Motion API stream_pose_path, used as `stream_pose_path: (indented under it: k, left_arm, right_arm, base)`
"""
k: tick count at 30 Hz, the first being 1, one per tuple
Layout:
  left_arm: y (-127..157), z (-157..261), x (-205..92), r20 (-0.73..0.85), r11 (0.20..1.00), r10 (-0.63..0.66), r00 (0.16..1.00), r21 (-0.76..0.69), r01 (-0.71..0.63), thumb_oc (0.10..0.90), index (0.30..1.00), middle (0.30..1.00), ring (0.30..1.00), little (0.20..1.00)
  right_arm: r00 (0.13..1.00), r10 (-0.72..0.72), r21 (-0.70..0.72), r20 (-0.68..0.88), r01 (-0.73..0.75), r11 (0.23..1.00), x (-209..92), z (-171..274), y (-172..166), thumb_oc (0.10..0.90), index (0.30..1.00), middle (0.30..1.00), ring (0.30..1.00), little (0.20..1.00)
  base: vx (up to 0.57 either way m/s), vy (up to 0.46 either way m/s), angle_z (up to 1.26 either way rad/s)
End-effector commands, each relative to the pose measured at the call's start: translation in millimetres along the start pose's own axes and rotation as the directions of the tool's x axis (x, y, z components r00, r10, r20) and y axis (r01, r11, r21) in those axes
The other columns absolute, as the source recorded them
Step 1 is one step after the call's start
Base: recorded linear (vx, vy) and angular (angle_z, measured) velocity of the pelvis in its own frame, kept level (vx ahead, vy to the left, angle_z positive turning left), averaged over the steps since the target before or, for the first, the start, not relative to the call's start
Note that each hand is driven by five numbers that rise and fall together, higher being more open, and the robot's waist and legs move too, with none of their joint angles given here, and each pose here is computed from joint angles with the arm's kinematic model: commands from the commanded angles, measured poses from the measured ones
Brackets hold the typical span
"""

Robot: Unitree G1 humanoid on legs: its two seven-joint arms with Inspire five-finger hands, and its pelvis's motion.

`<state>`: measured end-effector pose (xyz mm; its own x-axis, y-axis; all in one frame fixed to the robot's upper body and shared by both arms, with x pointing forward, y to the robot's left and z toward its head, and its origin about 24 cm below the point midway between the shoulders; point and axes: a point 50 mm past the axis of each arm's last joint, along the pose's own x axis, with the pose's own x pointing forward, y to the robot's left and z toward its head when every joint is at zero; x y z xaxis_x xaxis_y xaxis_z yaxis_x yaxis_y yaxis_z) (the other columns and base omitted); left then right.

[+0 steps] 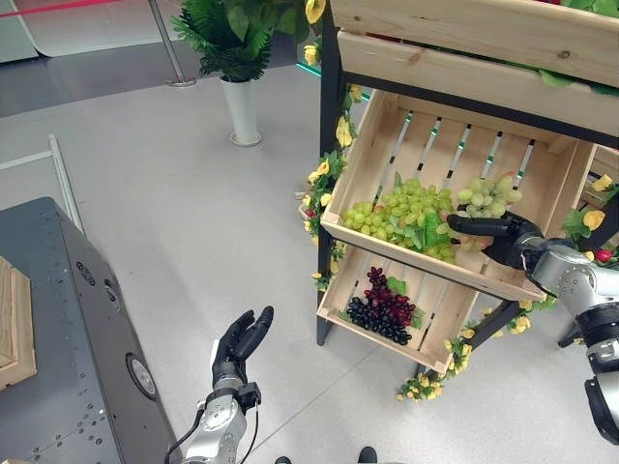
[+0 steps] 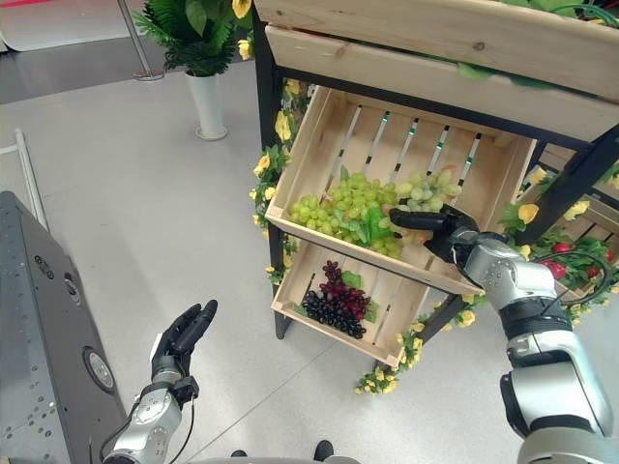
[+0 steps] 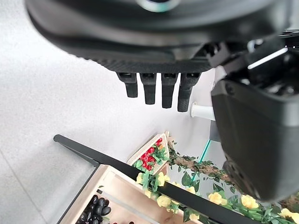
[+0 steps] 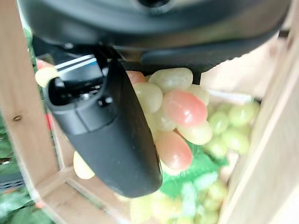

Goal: Pick up the fruits from the basket on one side to the basket on the other side

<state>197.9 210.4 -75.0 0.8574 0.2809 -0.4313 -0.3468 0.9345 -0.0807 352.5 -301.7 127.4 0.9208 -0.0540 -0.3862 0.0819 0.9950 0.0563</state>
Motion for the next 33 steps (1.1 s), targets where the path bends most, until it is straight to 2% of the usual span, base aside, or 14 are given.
stream_pose_path:
  k: [1,3,8,10,11,15,24,33]
  left_arm:
    - [-33.5,40.4,15.9,0.180,0.993,-0.114,0.977,0.018,0.113,0.800,0.900,0.900,0.900,0.900]
    - [-33.5,41.1,16.8,0.184,0.995,-0.105,0.977,0.020,0.103,0.800,0.900,0.900,0.900,0.900]
    - [-33.2,43.8,18.4,0.192,0.995,-0.100,0.976,0.016,0.099,0.800,0.900,0.900,0.900,0.900]
    - [-34.3,44.7,18.5,0.194,0.994,-0.105,0.975,0.020,0.103,0.800,0.900,0.900,0.900,0.900]
    - [-34.5,44.7,18.5,0.195,0.994,-0.105,0.975,0.019,0.104,0.800,0.900,0.900,0.900,0.900]
    - [-36.0,49.0,18.4,0.218,0.994,-0.109,0.970,0.044,0.102,0.800,0.900,0.900,0.900,0.900]
    - [-42.3,54.3,19.3,0.228,0.991,-0.132,0.965,0.054,0.123,0.800,0.900,0.900,0.900,0.900]
    - [-41.6,56.0,18.6,0.232,0.992,-0.124,0.965,0.057,0.113,0.800,0.900,0.900,0.900,0.900]
  right_arm:
    - [0.980,-0.122,-0.212,0.160,0.155,0.965,-11.9,75.6,-14.1,0.800,0.900,0.900,0.900,0.900]
    - [0.970,-0.196,-0.336,0.143,0.234,0.912,-17.8,84.0,-27.9,0.800,0.900,0.900,0.900,0.900]
    - [0.959,-0.245,-0.429,0.142,0.283,0.858,-27.6,101.1,-37.5,0.800,0.900,0.900,0.900,0.900]
    - [0.953,-0.274,-0.548,0.128,0.298,0.782,-32.9,109.2,-42.0,0.800,0.900,0.900,0.900,0.900]
    - [0.953,-0.275,-0.555,0.128,0.298,0.776,-33.2,110.0,-42.0,0.800,0.900,0.900,0.900,0.900]
    - [0.941,-0.298,-0.677,0.158,0.323,0.661,-41.2,125.4,-43.1,0.800,0.900,0.900,0.900,0.900]
    - [0.942,-0.252,-0.764,0.222,0.329,0.556,-45.0,140.6,-26.4,0.800,0.900,0.900,0.900,0.900]
    - [0.919,-0.159,-0.770,0.362,0.391,0.505,-50.2,154.0,2.1,0.800,0.900,0.900,0.900,0.900]
  base:
    - [0.00,0.000,0.00]
    - [0.00,0.000,0.00]
    - [0.00,0.000,0.00]
    - [0.00,0.000,0.00]
    - [0.00,0.000,0.00]
    - [0.00,0.000,0.00]
    - [0.00,0.000,0.00]
    - [-0.01,-0.001,-0.05]
